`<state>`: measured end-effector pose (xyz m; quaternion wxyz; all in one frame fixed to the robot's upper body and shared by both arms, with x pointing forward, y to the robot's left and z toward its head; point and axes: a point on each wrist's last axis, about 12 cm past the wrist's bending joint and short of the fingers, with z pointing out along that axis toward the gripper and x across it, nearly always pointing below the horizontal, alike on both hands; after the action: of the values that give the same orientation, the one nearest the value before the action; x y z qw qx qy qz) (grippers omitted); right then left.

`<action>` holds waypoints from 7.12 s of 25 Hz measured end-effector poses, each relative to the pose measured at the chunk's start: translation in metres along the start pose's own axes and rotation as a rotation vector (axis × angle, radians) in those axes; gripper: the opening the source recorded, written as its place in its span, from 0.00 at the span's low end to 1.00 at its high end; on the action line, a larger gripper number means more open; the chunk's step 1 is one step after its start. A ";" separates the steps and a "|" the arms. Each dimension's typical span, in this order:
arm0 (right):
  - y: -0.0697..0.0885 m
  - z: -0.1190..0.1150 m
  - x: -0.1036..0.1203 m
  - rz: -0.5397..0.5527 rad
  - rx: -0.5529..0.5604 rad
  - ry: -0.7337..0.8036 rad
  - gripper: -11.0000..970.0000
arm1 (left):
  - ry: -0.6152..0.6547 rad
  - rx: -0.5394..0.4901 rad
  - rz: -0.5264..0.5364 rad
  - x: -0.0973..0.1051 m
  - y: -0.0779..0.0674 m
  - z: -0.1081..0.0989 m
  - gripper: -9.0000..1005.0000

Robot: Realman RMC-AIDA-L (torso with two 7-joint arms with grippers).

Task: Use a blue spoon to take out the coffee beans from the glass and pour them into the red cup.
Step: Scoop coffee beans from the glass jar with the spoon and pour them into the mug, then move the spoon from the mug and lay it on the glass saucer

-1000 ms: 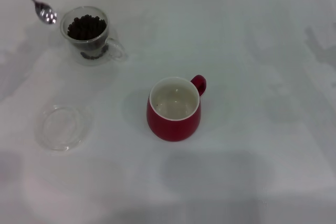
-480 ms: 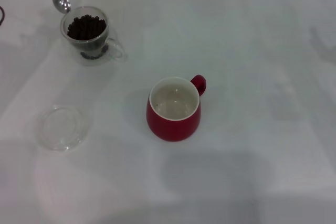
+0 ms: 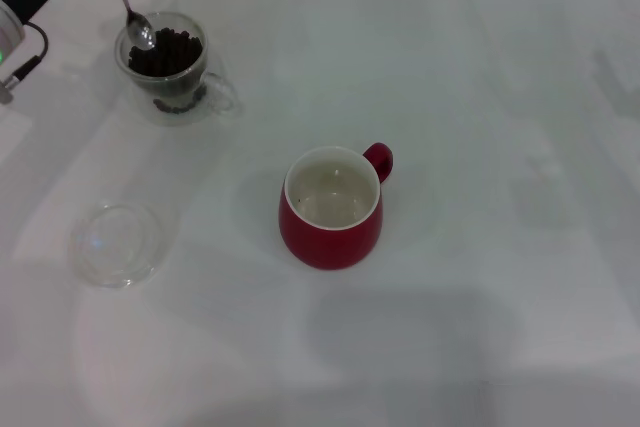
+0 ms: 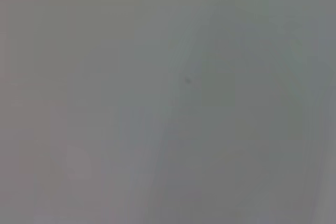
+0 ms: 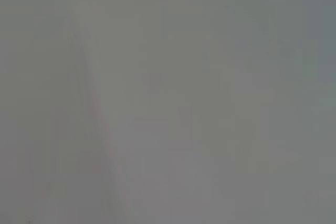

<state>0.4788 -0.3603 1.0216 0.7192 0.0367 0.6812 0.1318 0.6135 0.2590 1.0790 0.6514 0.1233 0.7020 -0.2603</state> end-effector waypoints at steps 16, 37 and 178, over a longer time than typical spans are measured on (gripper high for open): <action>0.002 0.001 -0.001 0.000 -0.012 -0.004 0.89 | 0.024 0.004 0.078 0.023 -0.020 -0.001 0.14; 0.000 -0.008 -0.002 0.022 -0.011 -0.029 0.89 | -0.011 -0.178 -0.386 0.039 -0.004 -0.023 0.14; 0.002 0.005 -0.005 0.025 -0.014 -0.037 0.88 | 0.167 -0.061 -0.681 0.081 -0.006 -0.140 0.15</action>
<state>0.4829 -0.3585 1.0271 0.7303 0.0430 0.6662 0.1449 0.4818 0.3146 1.0034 0.4709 -0.1168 0.7611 -0.4305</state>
